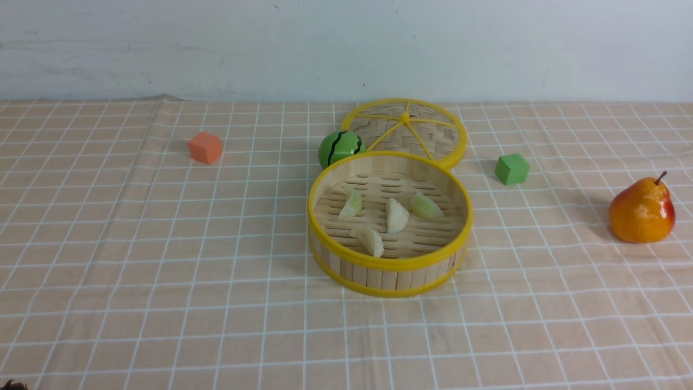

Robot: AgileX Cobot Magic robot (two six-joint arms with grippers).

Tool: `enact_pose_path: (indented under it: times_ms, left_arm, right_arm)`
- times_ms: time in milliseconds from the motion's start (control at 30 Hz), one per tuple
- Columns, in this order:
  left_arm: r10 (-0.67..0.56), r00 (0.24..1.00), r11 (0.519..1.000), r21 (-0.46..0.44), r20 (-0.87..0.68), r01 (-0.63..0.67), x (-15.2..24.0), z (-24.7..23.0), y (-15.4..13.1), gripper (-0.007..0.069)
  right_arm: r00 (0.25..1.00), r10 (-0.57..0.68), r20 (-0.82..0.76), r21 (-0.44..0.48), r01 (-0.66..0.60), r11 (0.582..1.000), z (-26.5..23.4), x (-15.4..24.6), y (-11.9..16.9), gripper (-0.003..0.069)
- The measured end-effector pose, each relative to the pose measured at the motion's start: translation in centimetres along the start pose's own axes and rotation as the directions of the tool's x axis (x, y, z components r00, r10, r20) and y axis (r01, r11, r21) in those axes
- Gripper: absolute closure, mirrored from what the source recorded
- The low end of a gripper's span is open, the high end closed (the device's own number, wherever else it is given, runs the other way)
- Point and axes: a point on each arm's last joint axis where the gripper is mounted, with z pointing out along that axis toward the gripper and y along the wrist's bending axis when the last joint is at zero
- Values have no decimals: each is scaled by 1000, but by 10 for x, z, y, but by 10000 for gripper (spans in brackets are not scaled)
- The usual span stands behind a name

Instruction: Put the dumplings into the steamer on the table with the brown tablecloth.

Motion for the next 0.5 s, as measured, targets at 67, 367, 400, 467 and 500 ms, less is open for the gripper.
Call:
enact_pose_path:
  times_ms: [67, 367, 400, 467, 500]
  left_arm:
    - [0, 1000, 1000, 0, 0, 0, 0, 0, 0, 481]
    - [0, 1000, 1000, 0, 0, 0, 0, 0, 0, 478]
    - [0, 1000, 1000, 0, 0, 0, 0, 0, 0, 477]
    - [0, 1000, 1000, -1, -2, 0, 1, 0, 0, 473]
    - [0, 1000, 1000, 0, -1, 0, 1, 1, 0, 471]
  right_arm:
    - [1000, 0, -1, 0, 0, 1000, 0, 0, 0, 672]
    - [1000, 1, -1, 0, -1, 1000, 0, 0, 0, 669]
    - [1000, 1, -1, 0, -1, 1000, 0, 0, 0, 669]
    - [1000, 1, -1, 0, -1, 1000, 0, 0, 0, 669]
    - [1000, 1, -1, 0, -1, 1000, 0, 0, 0, 669]
